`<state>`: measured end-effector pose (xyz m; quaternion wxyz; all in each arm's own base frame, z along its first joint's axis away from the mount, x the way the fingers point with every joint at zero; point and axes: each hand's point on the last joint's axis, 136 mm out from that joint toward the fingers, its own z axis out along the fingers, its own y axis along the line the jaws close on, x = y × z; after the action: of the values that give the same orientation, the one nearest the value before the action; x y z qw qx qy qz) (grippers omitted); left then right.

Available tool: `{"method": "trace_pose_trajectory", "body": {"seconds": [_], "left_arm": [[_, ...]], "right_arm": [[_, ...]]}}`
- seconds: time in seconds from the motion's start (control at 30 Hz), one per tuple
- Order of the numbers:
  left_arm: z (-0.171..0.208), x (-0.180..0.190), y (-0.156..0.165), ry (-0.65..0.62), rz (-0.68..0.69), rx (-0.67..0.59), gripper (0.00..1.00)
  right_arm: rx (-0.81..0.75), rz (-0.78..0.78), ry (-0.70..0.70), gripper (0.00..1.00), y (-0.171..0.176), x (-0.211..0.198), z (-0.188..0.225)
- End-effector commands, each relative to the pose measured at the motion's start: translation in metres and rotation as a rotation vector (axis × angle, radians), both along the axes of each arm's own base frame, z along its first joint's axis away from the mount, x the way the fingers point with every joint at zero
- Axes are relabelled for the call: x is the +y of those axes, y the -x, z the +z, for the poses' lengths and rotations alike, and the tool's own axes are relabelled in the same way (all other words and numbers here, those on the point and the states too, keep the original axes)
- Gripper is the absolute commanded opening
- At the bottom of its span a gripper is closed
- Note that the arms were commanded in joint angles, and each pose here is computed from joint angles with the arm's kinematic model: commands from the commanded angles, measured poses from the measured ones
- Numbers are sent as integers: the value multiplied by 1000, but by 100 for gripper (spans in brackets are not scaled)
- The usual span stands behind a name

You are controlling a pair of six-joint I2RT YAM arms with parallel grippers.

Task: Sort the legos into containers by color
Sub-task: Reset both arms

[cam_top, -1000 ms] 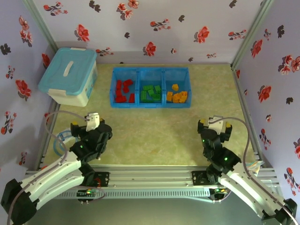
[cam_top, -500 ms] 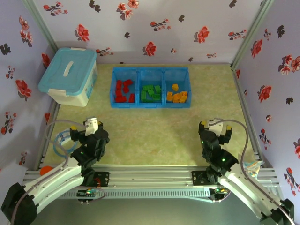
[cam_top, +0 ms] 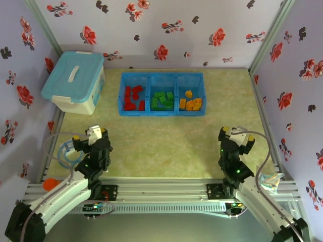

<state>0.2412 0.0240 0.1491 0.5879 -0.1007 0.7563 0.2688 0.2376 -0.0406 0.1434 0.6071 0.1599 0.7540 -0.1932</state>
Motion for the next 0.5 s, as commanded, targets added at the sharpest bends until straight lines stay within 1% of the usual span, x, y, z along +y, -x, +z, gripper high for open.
{"method": "trace_pose_trajectory", "body": {"seconds": [0.0, 0.2, 0.47], "left_arm": [[5, -2, -13, 59, -31, -46, 100], [-1, 1, -28, 100, -46, -43, 100], [-5, 7, -44, 140, -52, -59, 100]], "right_arm": [[-76, 11, -67, 99, -12, -1, 8], [-57, -16, -105, 99, -31, -9, -2], [-79, -19, -94, 99, -59, -8, -5]]}}
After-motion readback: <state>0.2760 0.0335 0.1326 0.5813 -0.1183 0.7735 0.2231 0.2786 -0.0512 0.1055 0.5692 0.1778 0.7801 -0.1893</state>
